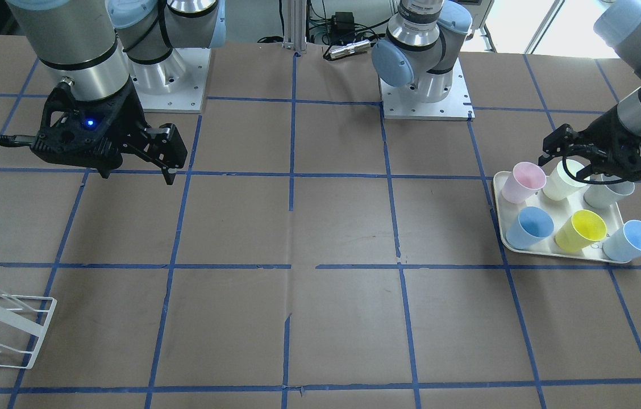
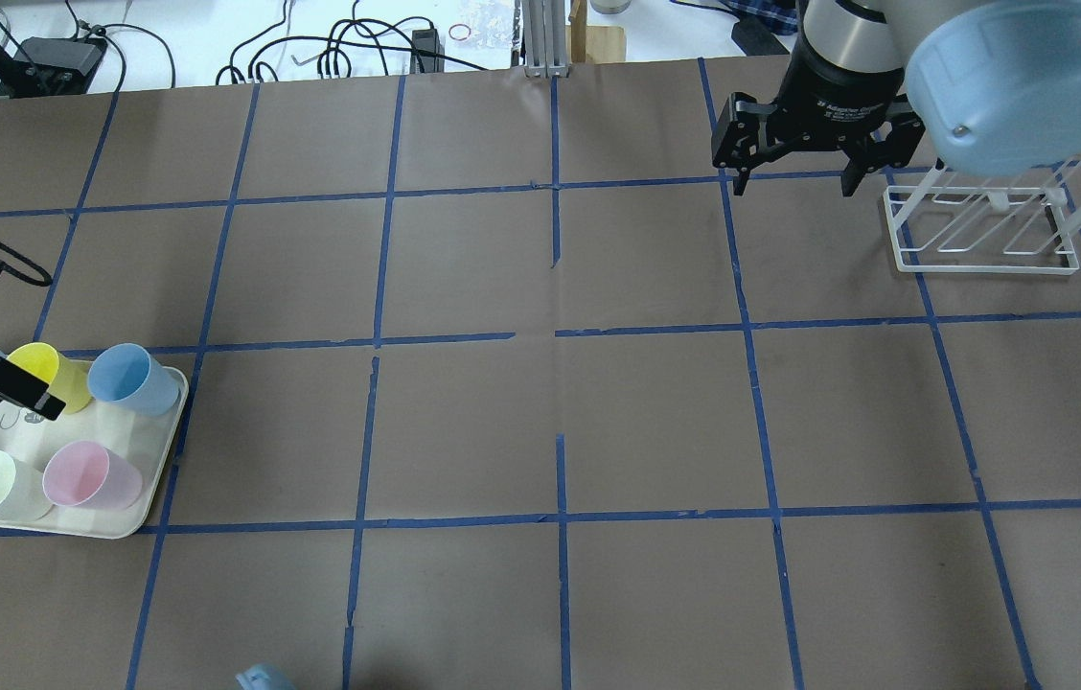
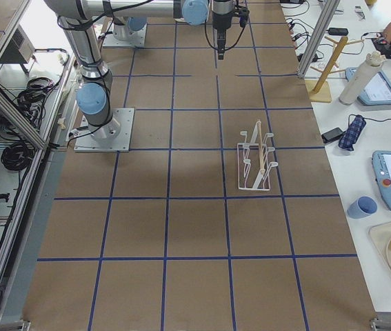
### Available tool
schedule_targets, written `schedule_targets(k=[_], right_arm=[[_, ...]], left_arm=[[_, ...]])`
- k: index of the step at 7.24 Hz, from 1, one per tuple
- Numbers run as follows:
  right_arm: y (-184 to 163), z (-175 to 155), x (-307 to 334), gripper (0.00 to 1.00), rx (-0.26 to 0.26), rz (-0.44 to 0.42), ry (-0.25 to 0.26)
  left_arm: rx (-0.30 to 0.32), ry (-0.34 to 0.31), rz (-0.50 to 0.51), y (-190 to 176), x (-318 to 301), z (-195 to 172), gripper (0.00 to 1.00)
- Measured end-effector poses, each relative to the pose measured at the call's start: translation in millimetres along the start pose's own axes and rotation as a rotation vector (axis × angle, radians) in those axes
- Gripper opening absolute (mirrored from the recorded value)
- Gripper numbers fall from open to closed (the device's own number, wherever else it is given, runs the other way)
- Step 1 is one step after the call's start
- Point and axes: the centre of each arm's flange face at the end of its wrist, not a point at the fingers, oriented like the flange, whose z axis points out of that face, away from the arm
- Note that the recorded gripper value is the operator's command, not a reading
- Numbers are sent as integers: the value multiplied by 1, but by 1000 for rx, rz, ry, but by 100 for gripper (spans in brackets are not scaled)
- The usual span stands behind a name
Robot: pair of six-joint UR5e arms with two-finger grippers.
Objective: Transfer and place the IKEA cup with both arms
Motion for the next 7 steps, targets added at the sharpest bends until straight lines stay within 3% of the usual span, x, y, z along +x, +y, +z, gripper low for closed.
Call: schedule_targets(k=[2, 4, 7], right_arm=[[0, 0, 0, 100, 1, 0, -1], [0, 0, 0, 100, 2, 1, -3], [0, -1, 0, 100, 3, 0, -3]], left_arm=[[9, -43, -100, -43, 90, -50, 100], [41, -78, -194, -72, 179, -75, 100], [117, -103, -289, -81, 273, -94, 100]])
